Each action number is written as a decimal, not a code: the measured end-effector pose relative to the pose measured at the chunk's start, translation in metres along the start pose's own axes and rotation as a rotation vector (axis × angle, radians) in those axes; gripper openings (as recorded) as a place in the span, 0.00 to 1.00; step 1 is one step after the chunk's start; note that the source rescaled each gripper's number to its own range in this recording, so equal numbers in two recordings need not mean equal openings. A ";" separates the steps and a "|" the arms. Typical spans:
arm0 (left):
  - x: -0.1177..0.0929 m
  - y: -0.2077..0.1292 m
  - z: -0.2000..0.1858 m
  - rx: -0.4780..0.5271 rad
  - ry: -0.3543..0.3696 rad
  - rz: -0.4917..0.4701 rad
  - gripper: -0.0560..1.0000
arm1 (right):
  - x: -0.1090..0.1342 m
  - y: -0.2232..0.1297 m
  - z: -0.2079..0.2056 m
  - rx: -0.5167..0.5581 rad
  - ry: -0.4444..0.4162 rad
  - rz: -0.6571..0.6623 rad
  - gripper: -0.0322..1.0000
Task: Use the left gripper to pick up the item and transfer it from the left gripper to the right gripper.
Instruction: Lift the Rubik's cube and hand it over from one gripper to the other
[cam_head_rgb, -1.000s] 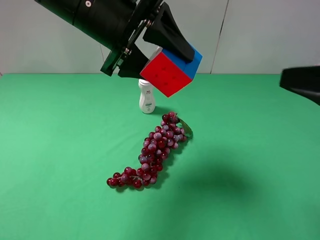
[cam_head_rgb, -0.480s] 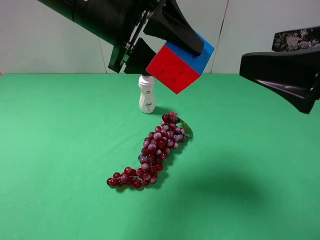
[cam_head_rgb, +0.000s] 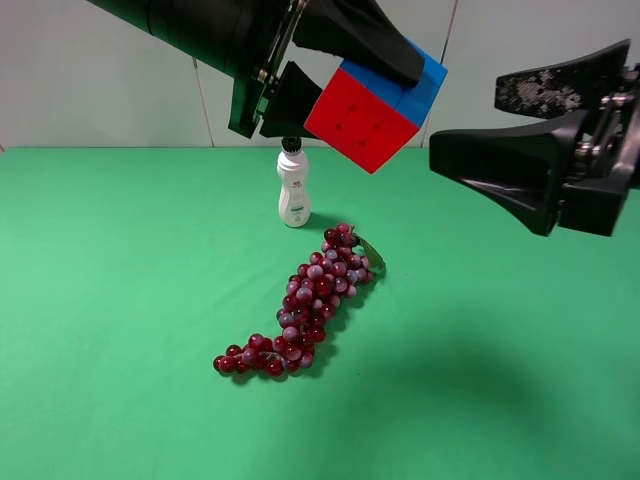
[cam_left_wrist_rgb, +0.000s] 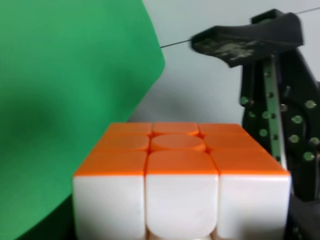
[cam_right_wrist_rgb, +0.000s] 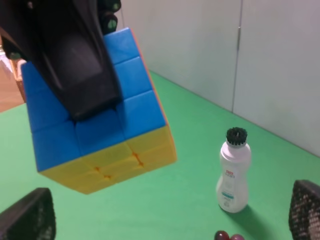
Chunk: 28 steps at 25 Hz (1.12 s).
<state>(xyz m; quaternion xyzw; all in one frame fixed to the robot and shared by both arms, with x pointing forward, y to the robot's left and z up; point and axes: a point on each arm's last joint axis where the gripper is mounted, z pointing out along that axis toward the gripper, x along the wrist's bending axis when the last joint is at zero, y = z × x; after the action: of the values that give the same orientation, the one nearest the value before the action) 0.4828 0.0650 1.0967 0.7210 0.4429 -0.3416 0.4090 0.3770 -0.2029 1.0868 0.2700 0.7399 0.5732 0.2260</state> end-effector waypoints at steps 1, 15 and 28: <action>0.000 0.000 0.000 0.000 -0.001 0.000 0.06 | 0.000 0.000 0.002 0.000 0.006 0.003 1.00; -0.001 0.000 0.000 -0.002 -0.008 0.001 0.05 | 0.001 0.006 0.013 -0.099 0.078 -0.026 1.00; -0.008 0.006 0.000 -0.064 -0.083 0.011 0.05 | 0.003 0.007 0.013 -0.111 0.105 -0.022 1.00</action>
<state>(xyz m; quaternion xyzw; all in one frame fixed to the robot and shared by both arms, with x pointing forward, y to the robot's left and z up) 0.4852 0.0610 1.1050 0.6951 0.4323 -0.3547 0.4517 0.3836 -0.1900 1.0902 0.2184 0.7207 0.6243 0.2078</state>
